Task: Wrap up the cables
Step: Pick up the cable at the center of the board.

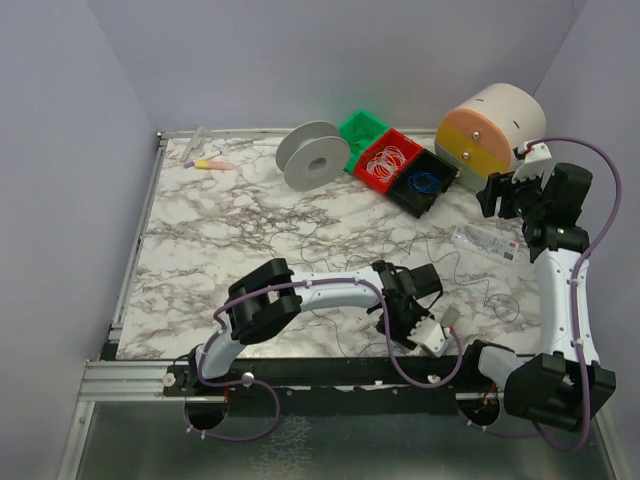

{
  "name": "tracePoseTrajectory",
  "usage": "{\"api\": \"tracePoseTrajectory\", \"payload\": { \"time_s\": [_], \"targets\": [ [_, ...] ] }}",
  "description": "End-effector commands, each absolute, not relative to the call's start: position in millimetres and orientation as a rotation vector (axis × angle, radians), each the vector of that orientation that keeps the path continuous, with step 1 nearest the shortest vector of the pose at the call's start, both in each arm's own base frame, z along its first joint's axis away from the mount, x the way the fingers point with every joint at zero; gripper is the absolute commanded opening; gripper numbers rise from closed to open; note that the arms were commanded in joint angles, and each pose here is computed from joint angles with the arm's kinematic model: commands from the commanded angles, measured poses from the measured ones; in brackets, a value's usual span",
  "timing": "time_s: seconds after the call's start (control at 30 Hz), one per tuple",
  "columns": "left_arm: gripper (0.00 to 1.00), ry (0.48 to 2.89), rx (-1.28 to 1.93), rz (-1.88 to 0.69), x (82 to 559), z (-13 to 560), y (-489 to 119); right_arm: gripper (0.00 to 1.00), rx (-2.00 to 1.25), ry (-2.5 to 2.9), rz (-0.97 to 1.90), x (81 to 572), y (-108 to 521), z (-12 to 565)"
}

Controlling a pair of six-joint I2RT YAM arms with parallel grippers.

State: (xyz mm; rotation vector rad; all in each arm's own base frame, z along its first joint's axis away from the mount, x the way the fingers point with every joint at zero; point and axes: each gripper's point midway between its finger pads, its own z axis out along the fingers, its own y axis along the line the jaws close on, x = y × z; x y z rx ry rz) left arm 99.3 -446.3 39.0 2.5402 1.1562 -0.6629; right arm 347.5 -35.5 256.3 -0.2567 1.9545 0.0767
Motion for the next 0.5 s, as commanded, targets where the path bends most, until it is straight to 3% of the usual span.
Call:
{"api": "tracePoseTrajectory", "payload": {
  "time_s": [0.0,0.47],
  "targets": [
    [0.47,1.087,2.565,-0.731,93.8,41.8,-456.7,0.7,-0.253,1.95,0.123,344.1,-33.6,255.6],
    [0.34,0.989,2.715,-0.795,71.8,34.0,-440.7,0.69,-0.251,1.951,0.144,342.3,-34.8,254.8]
  ]
}}
